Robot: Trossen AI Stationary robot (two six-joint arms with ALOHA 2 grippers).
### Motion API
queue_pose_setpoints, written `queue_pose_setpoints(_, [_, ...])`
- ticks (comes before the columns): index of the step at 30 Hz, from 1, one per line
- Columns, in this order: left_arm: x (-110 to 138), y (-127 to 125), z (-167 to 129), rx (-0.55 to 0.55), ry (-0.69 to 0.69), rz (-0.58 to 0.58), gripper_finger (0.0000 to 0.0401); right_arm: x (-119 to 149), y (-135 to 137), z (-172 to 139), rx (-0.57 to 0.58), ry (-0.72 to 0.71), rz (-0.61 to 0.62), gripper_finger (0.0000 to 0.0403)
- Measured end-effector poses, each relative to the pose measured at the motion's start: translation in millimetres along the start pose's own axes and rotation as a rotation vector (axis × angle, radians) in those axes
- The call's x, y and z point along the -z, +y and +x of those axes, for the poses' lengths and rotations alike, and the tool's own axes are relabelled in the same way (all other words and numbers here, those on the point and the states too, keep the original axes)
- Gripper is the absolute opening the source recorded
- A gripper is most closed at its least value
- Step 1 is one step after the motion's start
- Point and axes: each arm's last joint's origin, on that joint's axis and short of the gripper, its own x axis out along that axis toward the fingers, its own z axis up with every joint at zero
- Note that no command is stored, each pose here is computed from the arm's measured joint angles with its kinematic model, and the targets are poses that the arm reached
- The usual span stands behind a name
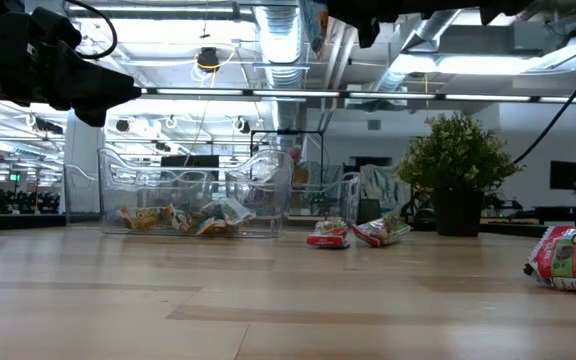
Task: Pick and place Granola Bars by type
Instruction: Put the orange granola bar into the bottom transparent bin
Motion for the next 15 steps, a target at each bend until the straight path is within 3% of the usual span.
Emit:
queue_pose_setpoints(7, [0.0,0.0,0.0,0.0,0.0,0.0,0.0128,-0.6,-5.8,0.1,0.098,-0.006,0.027,0.0054])
queue_pose_setpoints(15, [0.0,0.0,0.0,0.0,0.0,0.0,0.0128,1.1,-25.2,-0.1,0.206,-0.031,0.398,0.0054])
